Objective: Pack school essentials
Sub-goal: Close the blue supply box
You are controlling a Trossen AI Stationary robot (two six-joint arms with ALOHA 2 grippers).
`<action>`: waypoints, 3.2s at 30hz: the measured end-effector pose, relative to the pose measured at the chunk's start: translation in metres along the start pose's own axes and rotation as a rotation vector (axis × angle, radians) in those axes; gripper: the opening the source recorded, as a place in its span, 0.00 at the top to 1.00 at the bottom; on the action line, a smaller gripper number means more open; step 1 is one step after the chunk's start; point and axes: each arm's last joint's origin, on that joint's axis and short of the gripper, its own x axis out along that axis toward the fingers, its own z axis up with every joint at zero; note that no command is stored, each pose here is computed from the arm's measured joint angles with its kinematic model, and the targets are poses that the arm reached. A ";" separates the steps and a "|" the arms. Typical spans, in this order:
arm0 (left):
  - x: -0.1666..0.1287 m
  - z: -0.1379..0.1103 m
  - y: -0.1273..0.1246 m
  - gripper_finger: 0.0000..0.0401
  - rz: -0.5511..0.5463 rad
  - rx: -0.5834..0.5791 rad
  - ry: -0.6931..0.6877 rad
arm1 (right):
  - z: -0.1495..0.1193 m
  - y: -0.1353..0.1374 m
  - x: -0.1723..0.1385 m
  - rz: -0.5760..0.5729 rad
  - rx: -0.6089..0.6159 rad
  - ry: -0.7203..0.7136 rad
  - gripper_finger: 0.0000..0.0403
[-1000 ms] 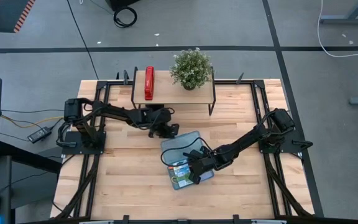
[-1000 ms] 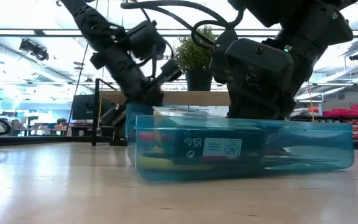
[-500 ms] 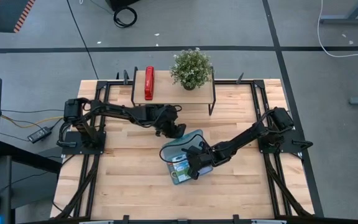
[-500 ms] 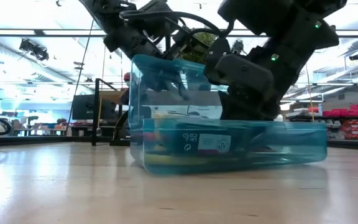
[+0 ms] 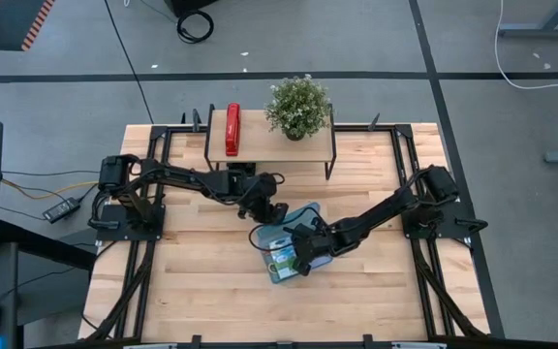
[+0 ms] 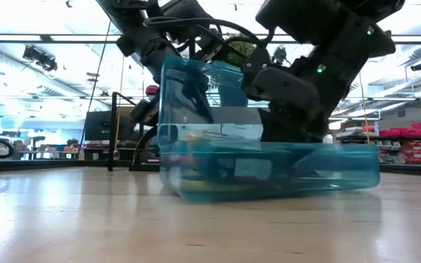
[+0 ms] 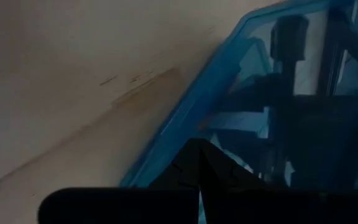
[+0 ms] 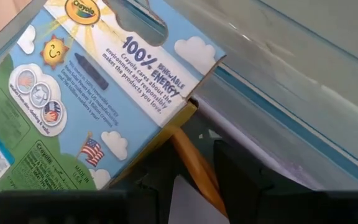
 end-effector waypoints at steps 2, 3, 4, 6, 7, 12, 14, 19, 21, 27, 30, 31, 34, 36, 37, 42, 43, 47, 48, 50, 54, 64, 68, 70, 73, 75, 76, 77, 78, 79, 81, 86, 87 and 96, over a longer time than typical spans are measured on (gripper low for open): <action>0.000 0.000 0.000 0.99 0.001 0.000 0.001 | 0.002 0.000 -0.006 0.012 -0.001 0.003 0.70; 0.000 0.000 0.000 0.99 0.001 0.000 0.001 | 0.004 0.000 -0.011 0.020 -0.002 -0.004 0.70; 0.000 0.000 0.000 0.99 0.003 -0.001 -0.001 | 0.008 0.001 -0.017 0.035 0.003 -0.021 0.69; 0.000 0.000 0.000 0.98 0.006 0.001 -0.009 | 0.016 0.003 -0.029 0.054 0.015 -0.064 0.68; 0.000 0.000 0.000 0.99 0.007 0.011 -0.013 | 0.018 0.003 -0.033 0.057 0.014 -0.078 0.67; 0.000 0.000 0.000 0.99 0.009 0.015 -0.019 | 0.022 0.002 -0.043 0.051 -0.025 -0.095 0.62; 0.000 0.001 0.000 0.98 0.010 0.015 -0.021 | 0.023 0.002 -0.051 0.058 -0.026 -0.099 0.61; 0.000 0.001 0.001 0.99 0.012 0.022 -0.026 | 0.024 0.007 -0.078 0.102 -0.022 -0.119 0.58; 0.000 0.001 0.001 0.99 0.015 0.024 -0.034 | 0.024 0.008 -0.092 0.124 -0.020 -0.127 0.58; 0.001 -0.002 -0.001 0.99 0.013 0.034 -0.039 | 0.012 0.007 -0.131 0.136 0.039 -0.076 0.59; 0.003 -0.008 -0.004 0.99 0.006 0.052 -0.048 | -0.005 0.003 -0.138 0.052 0.048 0.016 0.60; 0.004 -0.010 -0.005 0.99 0.007 0.054 -0.048 | -0.012 0.002 -0.140 0.024 0.054 0.047 0.60; 0.006 -0.019 -0.008 0.98 0.011 0.069 -0.043 | -0.030 0.001 -0.144 -0.056 0.069 0.122 0.60; 0.008 -0.026 -0.009 0.99 0.012 0.080 -0.037 | -0.039 0.003 -0.148 -0.089 0.059 0.130 0.60; 0.009 -0.030 -0.010 0.99 0.013 0.087 -0.036 | -0.042 0.004 -0.150 -0.096 0.058 0.119 0.60; 0.013 -0.047 -0.015 0.99 0.014 0.101 -0.041 | -0.048 0.009 -0.156 -0.100 0.103 0.026 0.60; 0.014 -0.050 -0.016 0.98 0.013 0.106 -0.042 | -0.048 0.009 -0.157 -0.105 0.113 0.013 0.60; 0.016 -0.057 -0.018 0.99 0.013 0.104 -0.050 | -0.048 0.010 -0.157 -0.100 0.153 0.002 0.60; 0.016 -0.058 -0.018 0.99 0.012 0.106 -0.051 | -0.049 0.010 -0.157 -0.097 0.162 0.013 0.60; 0.016 -0.059 -0.018 0.99 0.012 0.105 -0.051 | -0.050 0.011 -0.156 -0.081 0.174 0.054 0.60; 0.016 -0.057 -0.018 0.98 0.013 0.095 -0.063 | -0.071 0.009 -0.134 -0.020 0.234 0.089 0.60; 0.015 -0.055 -0.021 0.99 -0.018 0.084 -0.096 | -0.111 0.015 -0.071 0.108 0.187 0.024 0.60; 0.015 -0.055 -0.024 0.99 -0.041 0.070 -0.101 | -0.114 0.032 -0.057 0.093 0.137 0.002 0.60; 0.016 -0.057 -0.024 0.99 -0.047 0.064 -0.099 | -0.112 0.039 -0.053 0.086 0.143 -0.020 0.60; 0.016 -0.059 -0.026 0.98 -0.059 0.067 -0.101 | -0.106 0.045 -0.050 0.072 0.156 -0.064 0.60; 0.016 -0.062 -0.028 0.99 -0.069 0.072 -0.098 | -0.099 0.046 -0.049 0.064 0.171 -0.093 0.60; 0.016 -0.062 -0.028 0.99 -0.074 0.073 -0.098 | -0.095 0.045 -0.047 0.059 0.175 -0.103 0.60; 0.017 -0.063 -0.029 0.99 -0.078 0.071 -0.097 | -0.092 0.043 -0.046 0.053 0.176 -0.107 0.60; 0.017 -0.064 -0.029 0.99 -0.081 0.063 -0.097 | -0.090 0.041 -0.044 0.042 0.173 -0.109 0.60; 0.017 -0.065 -0.029 0.99 -0.081 0.063 -0.095 | -0.087 0.039 -0.043 0.034 0.165 -0.110 0.60; 0.017 -0.067 -0.029 0.99 -0.079 0.065 -0.092 | -0.083 0.036 -0.041 0.024 0.150 -0.115 0.60; 0.017 -0.068 -0.029 0.99 -0.075 0.068 -0.102 | -0.074 0.031 -0.036 0.002 0.148 -0.122 0.60; 0.017 -0.068 -0.029 0.99 -0.074 0.068 -0.109 | -0.073 0.030 -0.035 0.000 0.146 -0.124 0.60; 0.020 -0.068 -0.027 0.99 -0.050 0.080 -0.129 | -0.060 0.025 -0.030 0.020 0.091 -0.120 0.60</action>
